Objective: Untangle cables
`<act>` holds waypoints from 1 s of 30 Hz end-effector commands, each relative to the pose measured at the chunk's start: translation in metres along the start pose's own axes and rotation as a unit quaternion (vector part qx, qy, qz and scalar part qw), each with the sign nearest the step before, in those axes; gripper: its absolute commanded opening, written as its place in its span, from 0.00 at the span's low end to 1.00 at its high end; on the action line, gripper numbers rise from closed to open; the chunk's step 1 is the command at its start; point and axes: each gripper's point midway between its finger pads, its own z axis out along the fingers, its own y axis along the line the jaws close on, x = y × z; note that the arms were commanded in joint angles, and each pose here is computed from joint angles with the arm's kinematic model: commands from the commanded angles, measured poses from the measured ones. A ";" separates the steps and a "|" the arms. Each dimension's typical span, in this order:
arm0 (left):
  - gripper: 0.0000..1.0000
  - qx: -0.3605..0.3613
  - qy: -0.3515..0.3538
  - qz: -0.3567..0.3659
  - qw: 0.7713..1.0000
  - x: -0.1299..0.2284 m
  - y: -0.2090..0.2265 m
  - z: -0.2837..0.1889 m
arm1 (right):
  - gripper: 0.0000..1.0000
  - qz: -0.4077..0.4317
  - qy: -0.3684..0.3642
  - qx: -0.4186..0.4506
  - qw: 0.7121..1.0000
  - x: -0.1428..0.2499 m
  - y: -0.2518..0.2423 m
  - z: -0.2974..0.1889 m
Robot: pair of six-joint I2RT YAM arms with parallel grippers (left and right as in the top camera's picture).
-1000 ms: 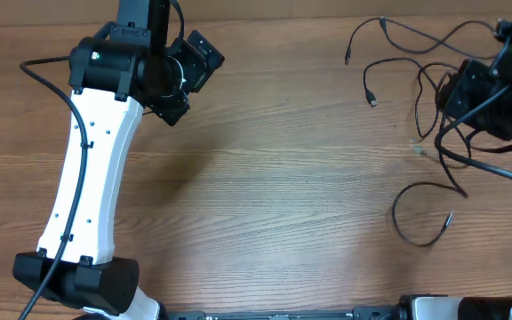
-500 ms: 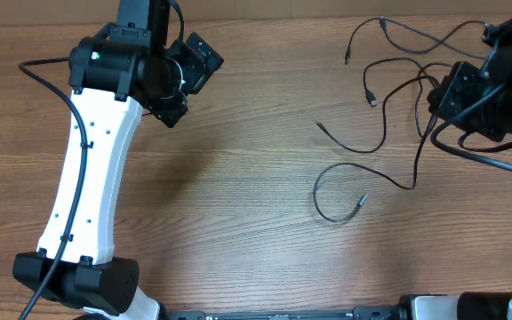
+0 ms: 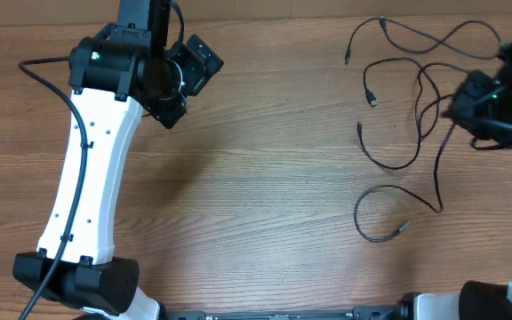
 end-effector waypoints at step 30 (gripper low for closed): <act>1.00 -0.007 -0.029 0.019 0.999 -0.007 -0.001 -0.006 | 0.15 0.088 -0.110 0.176 0.974 -0.075 -0.124 0.094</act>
